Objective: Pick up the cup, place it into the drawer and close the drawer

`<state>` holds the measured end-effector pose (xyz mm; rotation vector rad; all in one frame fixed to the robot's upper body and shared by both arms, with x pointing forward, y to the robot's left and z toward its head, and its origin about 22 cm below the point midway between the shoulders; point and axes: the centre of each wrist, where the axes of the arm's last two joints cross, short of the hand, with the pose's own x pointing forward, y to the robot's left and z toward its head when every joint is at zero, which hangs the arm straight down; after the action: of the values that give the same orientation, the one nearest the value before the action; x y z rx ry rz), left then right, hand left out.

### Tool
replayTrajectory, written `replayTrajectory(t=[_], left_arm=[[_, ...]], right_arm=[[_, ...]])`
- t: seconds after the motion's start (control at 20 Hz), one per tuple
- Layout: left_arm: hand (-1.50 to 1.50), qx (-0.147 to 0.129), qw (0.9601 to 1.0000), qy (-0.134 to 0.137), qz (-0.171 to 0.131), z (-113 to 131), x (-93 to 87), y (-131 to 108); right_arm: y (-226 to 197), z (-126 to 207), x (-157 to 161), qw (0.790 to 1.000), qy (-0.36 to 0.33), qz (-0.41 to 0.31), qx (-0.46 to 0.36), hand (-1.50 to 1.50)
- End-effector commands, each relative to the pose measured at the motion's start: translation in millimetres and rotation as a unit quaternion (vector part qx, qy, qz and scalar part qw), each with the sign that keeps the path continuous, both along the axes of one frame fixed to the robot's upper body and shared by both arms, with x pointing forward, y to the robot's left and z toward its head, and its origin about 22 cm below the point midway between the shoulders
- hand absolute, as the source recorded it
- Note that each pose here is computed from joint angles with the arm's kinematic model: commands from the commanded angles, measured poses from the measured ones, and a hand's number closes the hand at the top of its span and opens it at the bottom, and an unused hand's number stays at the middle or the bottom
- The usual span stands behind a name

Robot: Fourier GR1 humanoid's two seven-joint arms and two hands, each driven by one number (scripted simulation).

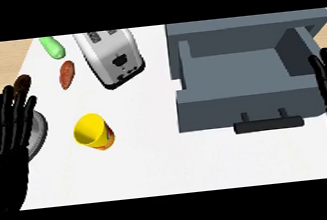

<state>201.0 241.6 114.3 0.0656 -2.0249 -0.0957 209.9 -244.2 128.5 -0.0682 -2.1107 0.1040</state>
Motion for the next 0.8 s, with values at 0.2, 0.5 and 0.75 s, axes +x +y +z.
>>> replayTrajectory(t=[0.2,0.5,0.75], left_arm=[[-1.50,-0.005,0.9926,-0.035,-0.116,19.1,11.6,37.0],[-1.50,-0.117,0.9856,0.090,-0.083,-13.7,36.1,31.2],[-1.50,-0.111,0.9865,0.094,-0.076,-32.3,57.8,56.1]], right_arm=[[13.3,4.4,-8.1,1.000,-0.015,0.019,0.009,-1.50],[4.3,-3.2,11.5,0.994,0.078,0.077,-0.024,-1.50],[9.2,-11.0,38.5,0.993,0.082,0.077,-0.026,-1.50]])
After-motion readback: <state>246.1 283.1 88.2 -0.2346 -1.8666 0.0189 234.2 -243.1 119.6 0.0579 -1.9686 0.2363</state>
